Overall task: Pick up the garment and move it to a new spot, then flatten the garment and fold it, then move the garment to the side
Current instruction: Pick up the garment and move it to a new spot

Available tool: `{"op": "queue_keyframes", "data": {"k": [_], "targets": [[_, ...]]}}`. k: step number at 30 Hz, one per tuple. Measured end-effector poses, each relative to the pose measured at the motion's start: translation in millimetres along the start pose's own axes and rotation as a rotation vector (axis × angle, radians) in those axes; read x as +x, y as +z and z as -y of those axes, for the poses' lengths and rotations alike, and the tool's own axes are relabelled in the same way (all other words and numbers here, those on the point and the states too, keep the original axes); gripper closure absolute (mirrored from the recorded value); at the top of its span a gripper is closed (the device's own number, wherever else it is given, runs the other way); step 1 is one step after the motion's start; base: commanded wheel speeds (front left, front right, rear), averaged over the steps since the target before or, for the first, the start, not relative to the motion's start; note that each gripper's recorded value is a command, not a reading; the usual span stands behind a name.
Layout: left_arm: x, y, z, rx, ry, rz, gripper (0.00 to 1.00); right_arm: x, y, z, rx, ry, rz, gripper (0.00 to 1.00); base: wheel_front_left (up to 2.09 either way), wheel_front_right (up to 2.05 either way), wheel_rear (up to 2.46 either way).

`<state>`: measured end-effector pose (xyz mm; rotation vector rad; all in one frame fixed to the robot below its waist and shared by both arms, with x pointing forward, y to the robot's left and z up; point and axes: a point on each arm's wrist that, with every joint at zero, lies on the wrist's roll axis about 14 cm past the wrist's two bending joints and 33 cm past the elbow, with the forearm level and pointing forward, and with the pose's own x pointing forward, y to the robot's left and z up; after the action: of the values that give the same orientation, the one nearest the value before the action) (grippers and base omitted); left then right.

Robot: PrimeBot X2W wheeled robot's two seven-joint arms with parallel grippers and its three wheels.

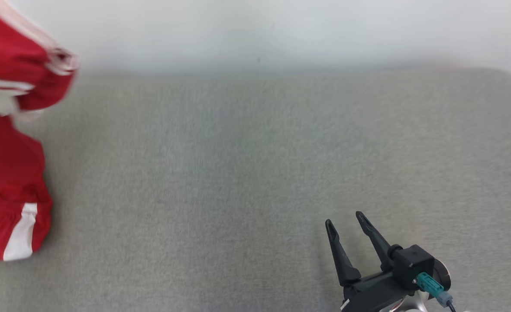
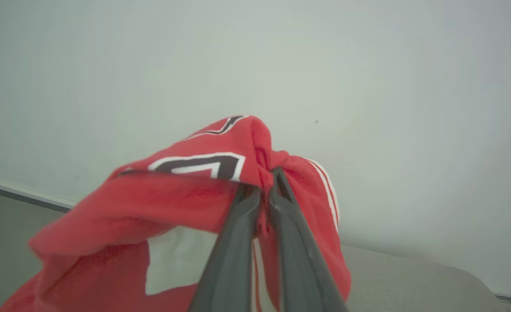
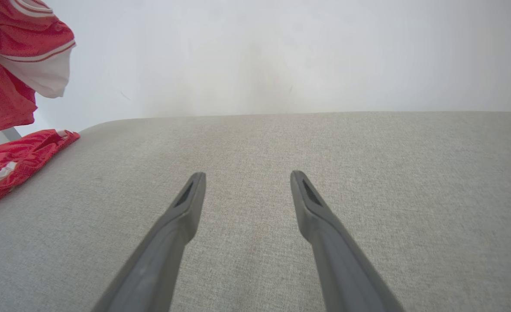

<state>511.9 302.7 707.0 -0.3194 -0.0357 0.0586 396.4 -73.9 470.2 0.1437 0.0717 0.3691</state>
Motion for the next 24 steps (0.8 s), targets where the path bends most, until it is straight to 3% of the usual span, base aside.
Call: {"op": "queue_keyframes", "data": {"k": [6,13,20,23,24], "targets": [[-15,24,114,0.005,-0.273,0.050,1.00,-19,28,8,-0.024,-0.040,0.075,0.00,0.00,0.00,0.00],[-29,-5,230,-0.034,-0.565,-0.004,1.00,-36,45,24,-0.039,-0.103,0.123,0.00,0.00,0.00,0.00],[-28,-108,287,-0.095,-0.688,-0.184,1.00,-53,44,56,-0.036,-0.210,0.122,0.00,0.00,0.00,0.00],[-30,-177,291,-0.024,-0.682,-0.295,1.00,-59,38,68,-0.033,-0.249,0.103,0.00,0.00,0.00,0.00],[-30,-177,291,-0.024,-0.682,-0.295,1.00,-59,38,68,-0.033,-0.249,0.103,0.00,0.00,0.00,0.00]]}}
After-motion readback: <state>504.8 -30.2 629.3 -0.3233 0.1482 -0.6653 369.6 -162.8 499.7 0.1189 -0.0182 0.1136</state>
